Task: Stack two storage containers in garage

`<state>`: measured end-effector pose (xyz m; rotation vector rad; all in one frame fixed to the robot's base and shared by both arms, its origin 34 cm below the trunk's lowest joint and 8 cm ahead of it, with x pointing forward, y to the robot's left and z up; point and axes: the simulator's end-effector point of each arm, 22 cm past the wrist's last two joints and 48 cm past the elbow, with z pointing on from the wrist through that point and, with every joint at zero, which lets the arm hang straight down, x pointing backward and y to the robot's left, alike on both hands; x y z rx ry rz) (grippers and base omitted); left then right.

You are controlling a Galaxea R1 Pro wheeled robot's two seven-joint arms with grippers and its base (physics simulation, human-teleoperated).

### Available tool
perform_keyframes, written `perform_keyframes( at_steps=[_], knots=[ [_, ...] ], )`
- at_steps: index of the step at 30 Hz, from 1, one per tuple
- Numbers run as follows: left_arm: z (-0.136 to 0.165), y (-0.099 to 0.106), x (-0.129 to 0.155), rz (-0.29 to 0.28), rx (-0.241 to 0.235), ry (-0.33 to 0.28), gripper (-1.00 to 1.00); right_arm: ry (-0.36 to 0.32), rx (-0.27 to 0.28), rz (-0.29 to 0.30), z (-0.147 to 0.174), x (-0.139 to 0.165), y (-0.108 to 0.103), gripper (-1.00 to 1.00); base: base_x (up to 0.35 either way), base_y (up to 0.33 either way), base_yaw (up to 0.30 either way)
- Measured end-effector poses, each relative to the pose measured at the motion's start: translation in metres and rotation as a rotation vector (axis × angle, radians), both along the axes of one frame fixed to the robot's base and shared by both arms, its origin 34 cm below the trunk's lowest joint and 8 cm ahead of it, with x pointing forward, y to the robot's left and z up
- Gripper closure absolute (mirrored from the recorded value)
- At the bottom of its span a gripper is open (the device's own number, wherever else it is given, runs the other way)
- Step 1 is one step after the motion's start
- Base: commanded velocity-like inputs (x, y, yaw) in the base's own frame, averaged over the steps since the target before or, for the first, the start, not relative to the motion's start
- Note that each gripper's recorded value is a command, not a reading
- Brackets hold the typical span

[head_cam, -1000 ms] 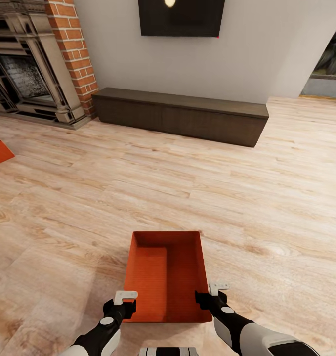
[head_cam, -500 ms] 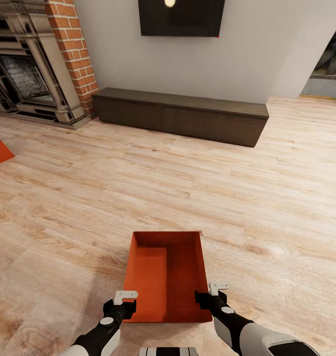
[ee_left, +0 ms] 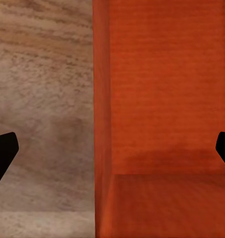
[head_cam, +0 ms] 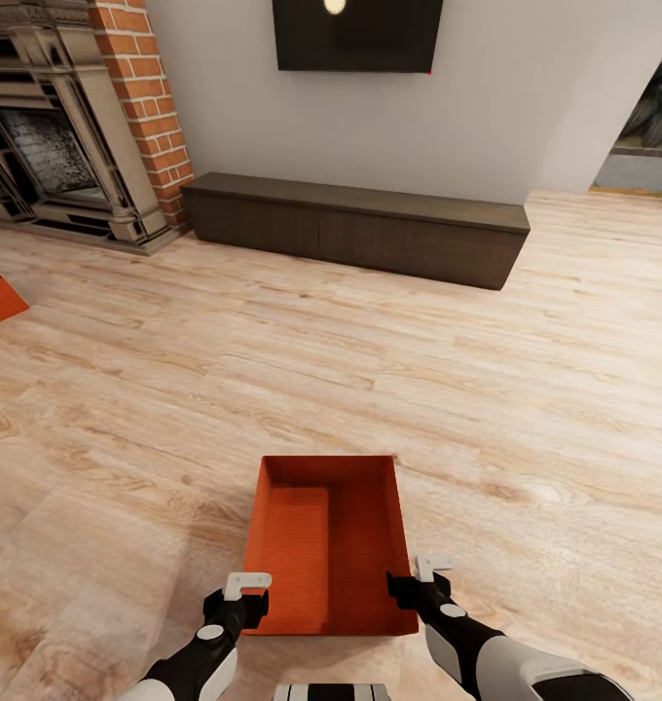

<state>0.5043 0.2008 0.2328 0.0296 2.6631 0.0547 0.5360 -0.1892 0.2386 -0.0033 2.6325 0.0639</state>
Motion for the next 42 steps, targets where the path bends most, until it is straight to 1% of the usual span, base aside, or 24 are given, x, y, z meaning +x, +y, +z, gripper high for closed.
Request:
perform_keyframes(
  at_steps=[22, 37, 42],
  knots=[
    [0.0, 0.003, 0.0, 0.005, 0.005, -0.001, -1.0, 0.0, -0.001, -0.001, 0.0, 0.0, -0.001, -1.0, 0.0, 0.0, 0.0],
    [-0.033, 0.003, -0.007, 0.006, 0.005, -0.002, -1.0, 0.0, -0.001, -0.002, -0.033, -0.007, -0.001, -1.0, 0.0, 0.0, 0.0],
    [-0.033, 0.003, -0.007, 0.005, 0.005, -0.002, -1.0, -0.003, -0.001, -0.002, -0.033, -0.007, -0.001, -1.0, 0.0, 0.0, 0.0]
  ],
)
